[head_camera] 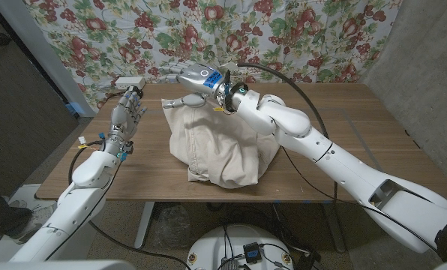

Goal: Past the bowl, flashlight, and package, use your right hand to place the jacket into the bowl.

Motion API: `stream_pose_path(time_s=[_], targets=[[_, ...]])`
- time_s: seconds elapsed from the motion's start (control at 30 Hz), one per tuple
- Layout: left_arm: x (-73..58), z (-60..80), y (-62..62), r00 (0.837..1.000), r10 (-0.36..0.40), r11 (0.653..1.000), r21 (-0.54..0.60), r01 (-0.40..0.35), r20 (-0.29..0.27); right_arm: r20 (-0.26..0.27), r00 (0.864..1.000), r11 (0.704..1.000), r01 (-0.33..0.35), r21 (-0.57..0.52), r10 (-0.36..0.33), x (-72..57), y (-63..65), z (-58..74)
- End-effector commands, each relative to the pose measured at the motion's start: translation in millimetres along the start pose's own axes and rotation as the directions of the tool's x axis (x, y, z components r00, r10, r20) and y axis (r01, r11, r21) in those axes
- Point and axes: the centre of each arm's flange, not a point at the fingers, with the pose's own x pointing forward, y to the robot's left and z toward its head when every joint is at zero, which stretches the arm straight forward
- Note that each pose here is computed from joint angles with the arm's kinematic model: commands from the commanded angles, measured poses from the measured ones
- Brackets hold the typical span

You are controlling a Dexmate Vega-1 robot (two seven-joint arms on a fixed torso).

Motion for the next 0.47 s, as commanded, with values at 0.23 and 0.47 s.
stream_pose_path(time_s=[0.23, 0.47], targets=[[-0.7, 8.6, -10.4, 1.0, -0.012, 1.0, 0.022, 0.012, -0.004, -0.006, 0.999, 0.999, 0.039, 0.003, -0.039, -13.6, 2.1, -10.0], [-5.5, 7.2, -13.9, 1.0, -0.007, 1.0, 0.021, 0.007, -0.013, 0.002, 0.999, 0.999, 0.049, 0.022, -0.049, -15.6, 8.1, -15.0]])
